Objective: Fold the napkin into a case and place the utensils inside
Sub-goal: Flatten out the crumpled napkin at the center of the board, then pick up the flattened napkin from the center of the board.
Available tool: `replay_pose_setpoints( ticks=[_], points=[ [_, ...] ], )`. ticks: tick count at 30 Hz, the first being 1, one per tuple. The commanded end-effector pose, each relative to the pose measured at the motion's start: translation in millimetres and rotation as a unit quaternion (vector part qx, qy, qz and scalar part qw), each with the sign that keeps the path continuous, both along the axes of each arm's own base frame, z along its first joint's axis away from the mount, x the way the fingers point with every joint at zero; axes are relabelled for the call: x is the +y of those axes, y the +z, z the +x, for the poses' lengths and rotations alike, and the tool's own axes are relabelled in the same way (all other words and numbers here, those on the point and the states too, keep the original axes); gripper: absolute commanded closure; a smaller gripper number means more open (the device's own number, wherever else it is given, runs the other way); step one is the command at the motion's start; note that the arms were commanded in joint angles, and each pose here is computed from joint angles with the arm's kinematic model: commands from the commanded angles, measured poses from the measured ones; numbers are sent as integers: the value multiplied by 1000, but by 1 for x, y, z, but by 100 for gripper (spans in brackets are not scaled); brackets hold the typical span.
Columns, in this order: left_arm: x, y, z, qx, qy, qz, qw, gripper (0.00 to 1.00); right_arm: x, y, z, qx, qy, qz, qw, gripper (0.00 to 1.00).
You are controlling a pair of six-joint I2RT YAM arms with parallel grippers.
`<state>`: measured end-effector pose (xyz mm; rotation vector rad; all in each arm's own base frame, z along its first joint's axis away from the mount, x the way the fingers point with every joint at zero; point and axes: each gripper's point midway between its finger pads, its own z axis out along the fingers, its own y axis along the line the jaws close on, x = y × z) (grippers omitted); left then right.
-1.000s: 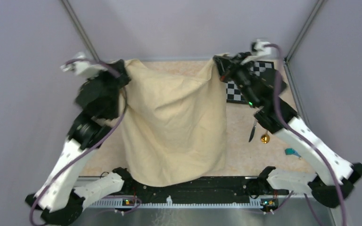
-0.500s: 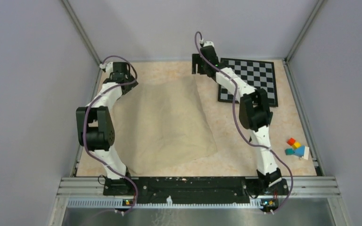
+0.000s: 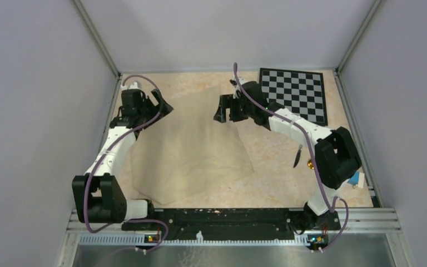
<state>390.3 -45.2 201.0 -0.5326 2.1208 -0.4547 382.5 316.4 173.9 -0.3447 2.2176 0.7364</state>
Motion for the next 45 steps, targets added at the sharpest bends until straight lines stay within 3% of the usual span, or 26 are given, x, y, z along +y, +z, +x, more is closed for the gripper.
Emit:
replay_pose_setpoints(
  ticks=[1,9,17,25,29,32,36,41,45],
  points=[
    [-38,-45,-20,51,-65,-90,992,1,27,-19,-19,62,26,104,992,22],
    [-42,-113,-11,124,-49,-119,984,1,7,-67,-3,75,-45,64,994,24],
    [-71,-160,19,162,-66,-141,974,1,-19,-115,-1,121,-123,90,981,30],
    [-130,-165,74,162,-139,-128,969,1,-83,-143,16,117,-238,49,963,31],
    [-130,-134,79,141,-154,-72,975,1,-96,-135,31,91,-208,13,974,31],
    [-108,-97,57,124,-153,-16,980,1,-87,-117,32,70,-150,-4,986,30],
    [-57,-83,-11,161,-96,53,981,1,-87,-90,21,43,-134,5,990,27],
    [-27,-107,-105,208,7,-16,978,1,-73,-57,-2,39,-103,42,993,27],
    [-17,-124,-142,230,98,-58,966,1,-65,-29,-33,21,-80,65,994,27]
  ],
)
